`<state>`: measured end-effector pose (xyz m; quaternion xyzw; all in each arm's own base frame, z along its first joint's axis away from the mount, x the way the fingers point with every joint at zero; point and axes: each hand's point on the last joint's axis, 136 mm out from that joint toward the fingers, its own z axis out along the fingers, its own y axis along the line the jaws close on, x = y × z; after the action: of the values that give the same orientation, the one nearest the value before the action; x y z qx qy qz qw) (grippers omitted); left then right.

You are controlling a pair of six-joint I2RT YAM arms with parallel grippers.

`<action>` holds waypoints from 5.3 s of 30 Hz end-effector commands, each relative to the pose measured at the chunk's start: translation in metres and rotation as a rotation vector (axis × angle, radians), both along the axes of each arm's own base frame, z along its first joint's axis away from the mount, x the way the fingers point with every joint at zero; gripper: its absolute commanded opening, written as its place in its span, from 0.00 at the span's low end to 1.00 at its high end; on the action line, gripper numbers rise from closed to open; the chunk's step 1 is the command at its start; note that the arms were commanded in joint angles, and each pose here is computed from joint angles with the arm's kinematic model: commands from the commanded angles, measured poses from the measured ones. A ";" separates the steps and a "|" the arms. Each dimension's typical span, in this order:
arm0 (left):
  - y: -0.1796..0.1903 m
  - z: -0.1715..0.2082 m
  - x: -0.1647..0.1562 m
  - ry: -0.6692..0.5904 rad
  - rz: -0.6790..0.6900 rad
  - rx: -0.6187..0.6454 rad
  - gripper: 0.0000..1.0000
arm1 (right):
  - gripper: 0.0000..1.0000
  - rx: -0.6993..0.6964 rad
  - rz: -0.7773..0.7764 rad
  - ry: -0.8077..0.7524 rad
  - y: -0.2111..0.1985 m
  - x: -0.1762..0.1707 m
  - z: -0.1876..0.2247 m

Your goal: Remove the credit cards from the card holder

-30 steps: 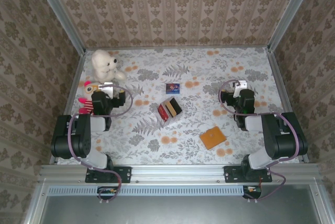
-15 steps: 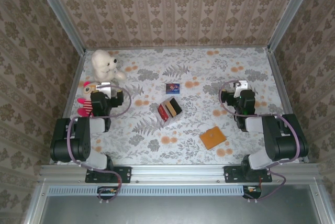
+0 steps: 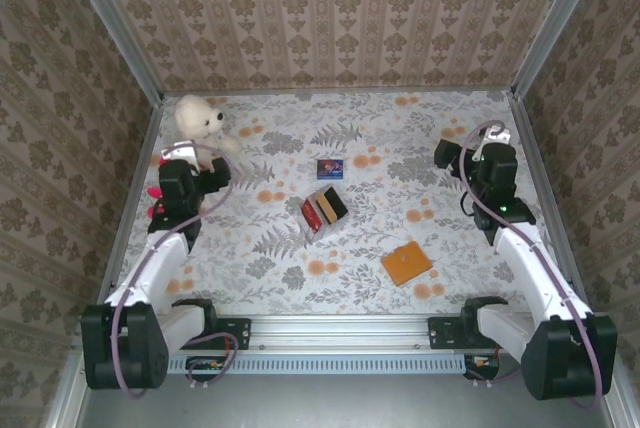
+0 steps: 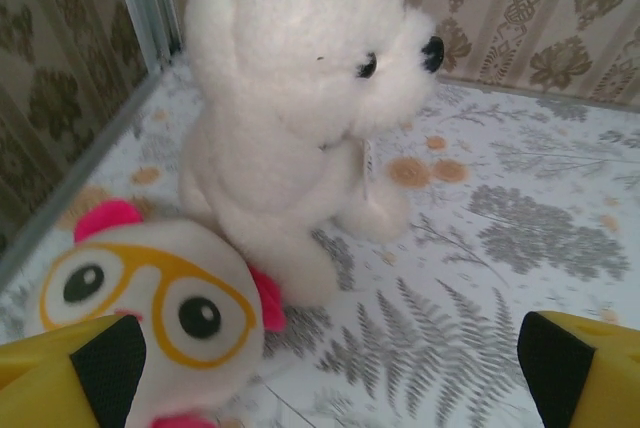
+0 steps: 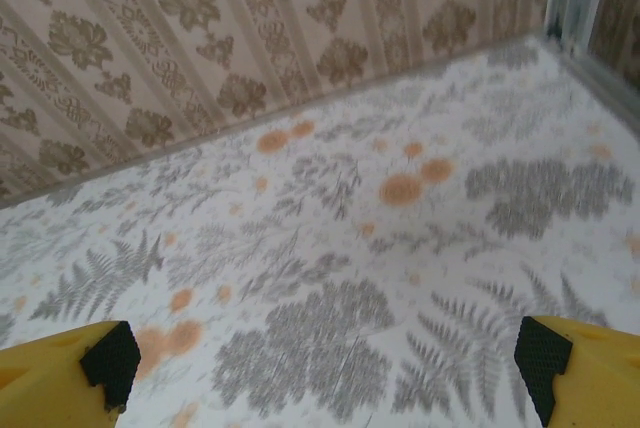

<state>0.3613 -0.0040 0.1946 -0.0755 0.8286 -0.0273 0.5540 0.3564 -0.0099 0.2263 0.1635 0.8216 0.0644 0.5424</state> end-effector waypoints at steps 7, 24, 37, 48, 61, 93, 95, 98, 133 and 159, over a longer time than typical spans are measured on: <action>-0.050 0.004 -0.022 0.235 -0.096 -0.286 1.00 | 1.00 0.373 0.073 0.392 0.063 -0.048 -0.051; -0.098 0.004 -0.004 0.279 -0.200 -0.085 1.00 | 1.00 0.382 -0.049 0.894 0.114 -0.148 -0.134; -0.100 -0.003 0.008 0.290 -0.220 -0.027 1.00 | 1.00 0.357 -0.154 0.999 0.139 -0.159 -0.193; -0.101 0.005 0.015 0.263 -0.218 -0.048 1.00 | 0.93 0.161 -0.018 0.941 0.159 -0.092 -0.201; -0.101 0.009 0.011 0.270 -0.227 -0.064 1.00 | 0.89 -0.005 0.115 0.818 0.160 0.006 -0.166; -0.097 0.016 0.005 0.270 -0.223 -0.048 1.00 | 0.71 -0.352 0.060 1.070 0.103 -0.004 -0.191; -0.096 0.015 0.004 0.270 -0.226 -0.039 1.00 | 0.71 -0.357 0.042 1.082 0.094 -0.012 -0.191; -0.090 0.015 0.005 0.265 -0.202 -0.014 1.00 | 0.71 -0.362 0.020 1.103 0.080 -0.027 -0.189; -0.108 0.003 -0.002 0.302 -0.238 -0.122 1.00 | 0.77 0.130 0.581 1.137 0.210 -0.139 -0.191; -0.198 0.007 -0.008 0.427 -0.409 -0.352 0.98 | 0.80 0.097 0.062 0.893 0.086 -0.018 -0.172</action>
<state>0.3559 -0.1761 0.1901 0.0021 0.9124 -0.2100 0.3513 0.3401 0.1052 0.0566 0.1456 0.9795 0.0704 0.1202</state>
